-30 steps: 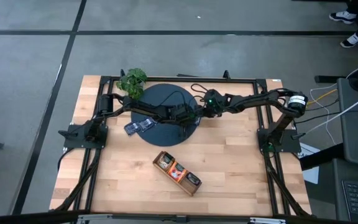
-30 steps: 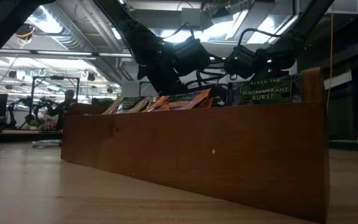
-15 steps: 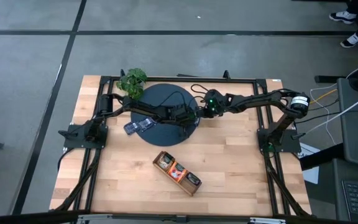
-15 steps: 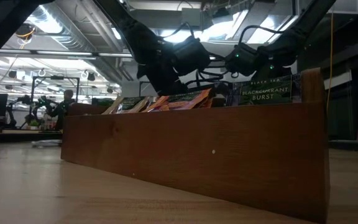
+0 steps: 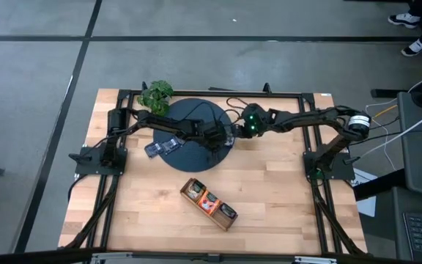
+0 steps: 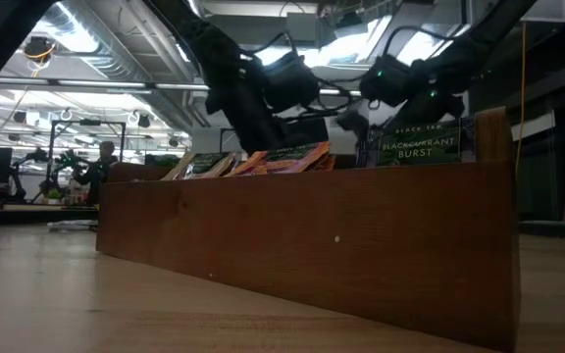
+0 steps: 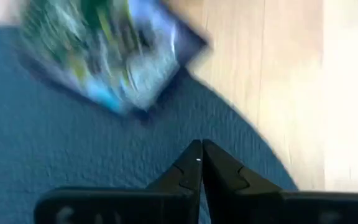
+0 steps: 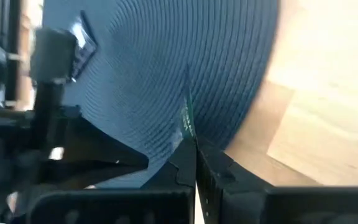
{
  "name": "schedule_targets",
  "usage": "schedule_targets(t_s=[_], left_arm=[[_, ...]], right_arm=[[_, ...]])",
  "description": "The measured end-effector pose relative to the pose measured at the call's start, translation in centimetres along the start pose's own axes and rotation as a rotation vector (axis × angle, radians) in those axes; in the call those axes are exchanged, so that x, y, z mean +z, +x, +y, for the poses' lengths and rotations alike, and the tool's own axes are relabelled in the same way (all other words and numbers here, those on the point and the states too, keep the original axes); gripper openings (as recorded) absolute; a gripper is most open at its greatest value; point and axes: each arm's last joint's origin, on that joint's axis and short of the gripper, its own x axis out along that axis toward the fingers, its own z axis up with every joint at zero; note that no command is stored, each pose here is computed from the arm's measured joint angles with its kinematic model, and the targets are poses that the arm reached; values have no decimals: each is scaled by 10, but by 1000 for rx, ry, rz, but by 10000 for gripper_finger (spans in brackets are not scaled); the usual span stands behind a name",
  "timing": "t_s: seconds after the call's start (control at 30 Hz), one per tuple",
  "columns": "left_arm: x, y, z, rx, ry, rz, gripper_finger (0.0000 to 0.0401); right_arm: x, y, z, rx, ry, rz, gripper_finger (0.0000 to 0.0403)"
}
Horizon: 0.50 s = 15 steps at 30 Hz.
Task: Pick & Place Tea
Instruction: Put the violet tea bag into the right section of the wooden organizer
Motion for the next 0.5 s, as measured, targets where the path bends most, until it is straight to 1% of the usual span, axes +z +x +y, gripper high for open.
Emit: schedule_targets(t_s=[0.13, 0.2, 0.37, 0.5], left_arm=[[1, -4, -1, -9, -14, -1, 4], [2, -6, -2, -34, -18, -10, 6], [5, -7, -3, -101, -45, -29, 10], [7, -7, -4, -111, -60, -48, 10]], right_arm=[[0, -21, 7, 2, -5, -30, 3], [-3, -32, 11, -2, -13, -50, 3], [-19, -59, 20, -49, -17, -69, 2], [-36, -72, 30, -44, -15, -79, 2]])
